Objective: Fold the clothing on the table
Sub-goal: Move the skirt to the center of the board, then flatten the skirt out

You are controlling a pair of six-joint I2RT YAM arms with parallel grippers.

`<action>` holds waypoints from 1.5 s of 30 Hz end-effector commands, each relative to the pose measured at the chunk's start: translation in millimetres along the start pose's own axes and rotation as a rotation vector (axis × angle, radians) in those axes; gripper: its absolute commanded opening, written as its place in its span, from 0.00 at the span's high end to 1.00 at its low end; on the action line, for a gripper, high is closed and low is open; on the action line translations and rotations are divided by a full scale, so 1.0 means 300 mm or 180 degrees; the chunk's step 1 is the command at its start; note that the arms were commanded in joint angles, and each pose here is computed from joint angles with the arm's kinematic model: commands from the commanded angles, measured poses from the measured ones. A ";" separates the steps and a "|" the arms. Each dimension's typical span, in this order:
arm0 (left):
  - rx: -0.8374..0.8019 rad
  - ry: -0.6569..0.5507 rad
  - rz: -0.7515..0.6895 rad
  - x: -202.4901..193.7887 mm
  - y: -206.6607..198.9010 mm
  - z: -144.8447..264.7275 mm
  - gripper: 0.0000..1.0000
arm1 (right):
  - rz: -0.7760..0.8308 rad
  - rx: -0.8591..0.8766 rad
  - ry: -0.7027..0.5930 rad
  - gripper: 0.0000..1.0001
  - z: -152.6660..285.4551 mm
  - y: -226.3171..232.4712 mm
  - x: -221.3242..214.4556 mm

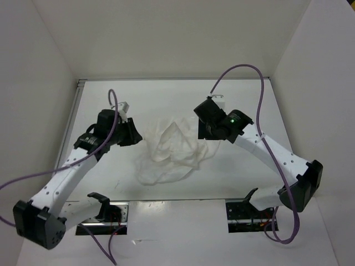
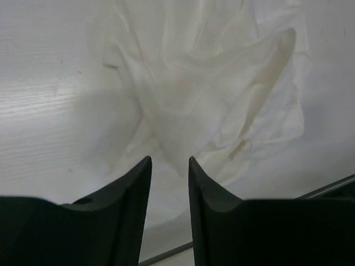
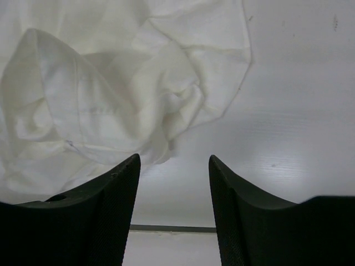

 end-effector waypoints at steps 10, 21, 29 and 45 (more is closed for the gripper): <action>0.0225 0.0676 0.0327 -0.297 -0.275 -0.278 1.00 | -0.0088 0.0490 -0.0091 0.42 -0.070 0.167 0.044; -0.0315 0.0512 -0.0399 -0.247 -0.526 -0.272 0.97 | -0.0093 0.0614 -0.0229 0.40 -0.102 0.201 0.061; -0.0547 0.0261 -0.0400 -0.212 -0.514 -0.206 0.77 | 0.0081 0.0535 0.0012 0.40 -0.208 0.239 0.008; 0.0366 0.0270 -0.0506 -0.256 -0.371 -0.295 0.04 | -0.0494 -0.0061 -0.0442 0.36 -0.130 -0.113 0.194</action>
Point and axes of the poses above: each gripper's point midway between its finger pads, its own z axis back along the fingers, its own y axis along the line the jaws close on, x = y × z, the point moved 3 cm from there along z, back along the fingers, and after that the axes turned 3 degrees about z, right-handed, at the moved point
